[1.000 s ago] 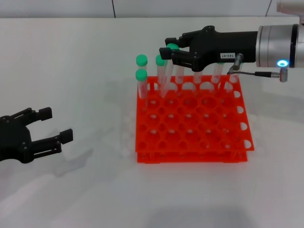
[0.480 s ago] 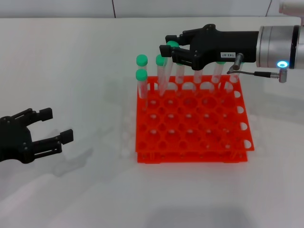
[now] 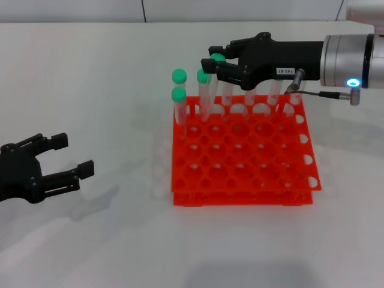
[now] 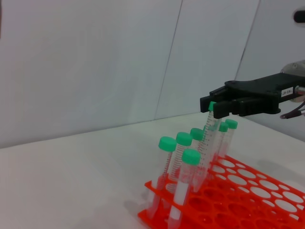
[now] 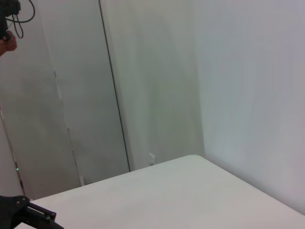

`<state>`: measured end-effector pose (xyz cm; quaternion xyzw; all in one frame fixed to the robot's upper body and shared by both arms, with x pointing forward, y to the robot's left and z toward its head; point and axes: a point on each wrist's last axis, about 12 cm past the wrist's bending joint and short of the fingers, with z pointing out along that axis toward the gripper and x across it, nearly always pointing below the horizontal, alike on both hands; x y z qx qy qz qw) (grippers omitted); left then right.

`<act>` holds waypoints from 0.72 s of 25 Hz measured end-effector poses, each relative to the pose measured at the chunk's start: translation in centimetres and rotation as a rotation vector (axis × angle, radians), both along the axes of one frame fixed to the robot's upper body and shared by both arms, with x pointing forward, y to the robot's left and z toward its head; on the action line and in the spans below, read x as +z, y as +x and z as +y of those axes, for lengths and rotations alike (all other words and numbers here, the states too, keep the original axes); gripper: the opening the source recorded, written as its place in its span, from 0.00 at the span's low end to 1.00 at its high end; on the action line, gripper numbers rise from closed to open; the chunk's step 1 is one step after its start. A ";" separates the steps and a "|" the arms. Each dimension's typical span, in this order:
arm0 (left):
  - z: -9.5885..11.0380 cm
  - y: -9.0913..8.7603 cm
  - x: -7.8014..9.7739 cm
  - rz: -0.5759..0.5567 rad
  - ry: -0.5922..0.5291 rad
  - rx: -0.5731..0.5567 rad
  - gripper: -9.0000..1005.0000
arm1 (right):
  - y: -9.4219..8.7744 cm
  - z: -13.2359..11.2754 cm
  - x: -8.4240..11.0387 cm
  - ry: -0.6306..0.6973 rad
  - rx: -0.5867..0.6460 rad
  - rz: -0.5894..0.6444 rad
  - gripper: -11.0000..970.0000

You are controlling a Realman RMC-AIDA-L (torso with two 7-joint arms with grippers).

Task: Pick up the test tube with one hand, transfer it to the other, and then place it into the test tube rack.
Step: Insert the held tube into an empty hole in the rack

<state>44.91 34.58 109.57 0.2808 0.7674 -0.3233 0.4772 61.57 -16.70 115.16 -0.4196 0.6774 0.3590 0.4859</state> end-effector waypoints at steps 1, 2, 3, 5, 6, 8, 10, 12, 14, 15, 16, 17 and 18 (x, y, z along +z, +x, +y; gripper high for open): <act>0.0 0.0 0.0 0.000 0.000 0.000 0.88 | 0.0 0.0 0.0 0.000 0.000 0.000 0.32; 0.0 0.0 0.0 0.000 0.000 -0.001 0.88 | 0.0 0.0 0.0 0.000 0.000 0.000 0.32; 0.0 0.1 0.0 -0.001 0.000 -0.001 0.88 | 0.0 0.0 0.0 -0.001 -0.002 -0.001 0.32; 0.0 0.1 0.0 -0.002 0.000 -0.001 0.88 | 0.0 0.0 0.0 -0.002 -0.002 -0.001 0.32; 0.0 0.1 0.0 -0.002 0.000 -0.001 0.88 | 0.0 0.0 0.0 -0.003 -0.002 -0.002 0.32; 0.0 0.1 0.0 -0.003 0.001 0.000 0.88 | -0.1 0.2 -0.1 -0.007 0.004 -0.001 0.32; 0.0 0.2 0.1 -0.004 0.003 0.000 0.88 | -0.1 0.4 -0.2 -0.008 0.009 0.000 0.32; 0.0 0.2 0.1 -0.005 0.003 0.000 0.88 | -0.2 0.6 -0.3 -0.009 0.012 0.000 0.32; -0.1 0.3 0.1 -0.007 0.004 -0.002 0.88 | -0.2 0.6 -0.3 -0.012 0.014 -0.002 0.32; -0.1 0.4 0.1 -0.008 0.004 -0.003 0.88 | -0.2 0.7 -0.3 -0.014 0.015 -0.003 0.32; -0.1 0.4 0.2 -0.009 0.004 -0.004 0.88 | -0.2 0.7 -0.2 -0.015 0.017 -0.005 0.32; -0.1 0.4 0.2 -0.009 0.004 -0.004 0.88 | -0.2 0.8 -0.2 -0.016 0.018 -0.007 0.32; -0.1 0.4 0.2 -0.009 0.003 -0.005 0.88 | -0.1 0.8 -0.2 -0.016 0.019 -0.008 0.32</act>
